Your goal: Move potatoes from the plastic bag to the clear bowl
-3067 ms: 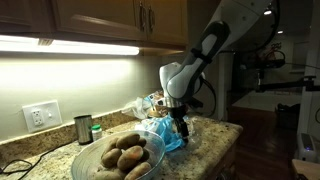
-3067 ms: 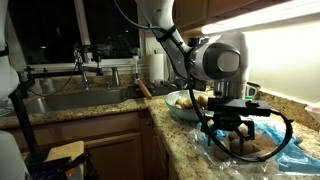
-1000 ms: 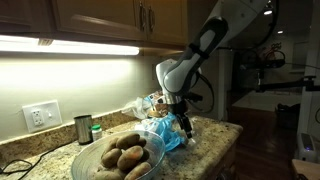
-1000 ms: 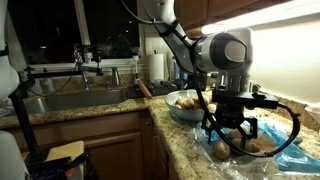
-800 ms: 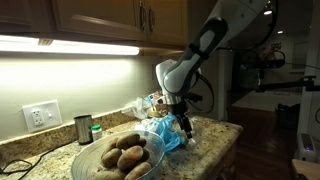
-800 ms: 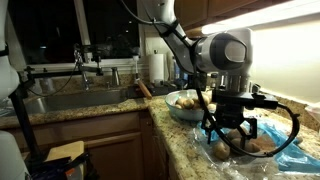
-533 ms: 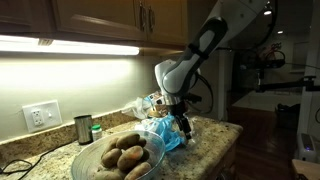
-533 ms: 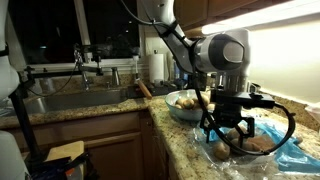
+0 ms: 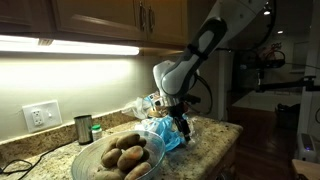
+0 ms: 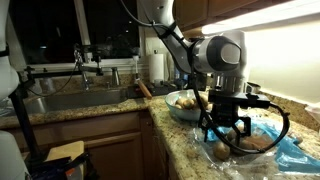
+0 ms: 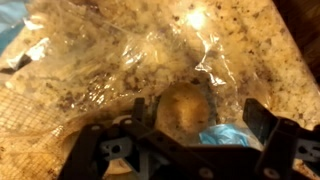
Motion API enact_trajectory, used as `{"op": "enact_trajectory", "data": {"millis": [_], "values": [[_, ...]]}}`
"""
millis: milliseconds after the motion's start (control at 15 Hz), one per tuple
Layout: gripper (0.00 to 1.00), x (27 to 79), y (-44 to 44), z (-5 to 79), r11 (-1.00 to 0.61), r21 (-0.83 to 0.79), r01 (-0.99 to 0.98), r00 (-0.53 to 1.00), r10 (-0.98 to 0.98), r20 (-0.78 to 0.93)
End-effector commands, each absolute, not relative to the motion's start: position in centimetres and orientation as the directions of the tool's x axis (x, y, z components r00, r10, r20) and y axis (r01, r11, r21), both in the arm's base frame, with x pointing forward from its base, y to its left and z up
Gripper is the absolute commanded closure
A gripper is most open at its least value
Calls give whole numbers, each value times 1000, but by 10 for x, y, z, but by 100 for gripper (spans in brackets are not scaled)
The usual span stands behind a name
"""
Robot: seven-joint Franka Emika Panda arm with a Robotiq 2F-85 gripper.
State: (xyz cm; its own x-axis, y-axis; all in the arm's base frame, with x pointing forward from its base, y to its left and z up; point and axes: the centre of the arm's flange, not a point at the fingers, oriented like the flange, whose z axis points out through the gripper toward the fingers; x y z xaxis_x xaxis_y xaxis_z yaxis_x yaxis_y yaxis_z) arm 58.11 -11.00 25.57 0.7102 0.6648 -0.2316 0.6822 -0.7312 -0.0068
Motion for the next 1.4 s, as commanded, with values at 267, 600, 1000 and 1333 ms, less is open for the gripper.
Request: {"op": "enact_trajectory", "data": {"millis": [267,600,1000,1333], "values": [[0,585,-114,247,-710,4,704,697,689,-196],[0,587,-113,244,-698,11,716,688,702,-181],[0,588,-112,246,-693,17,721,684,707,-182],[0,590,-113,241,-692,15,722,684,710,-168]]}}
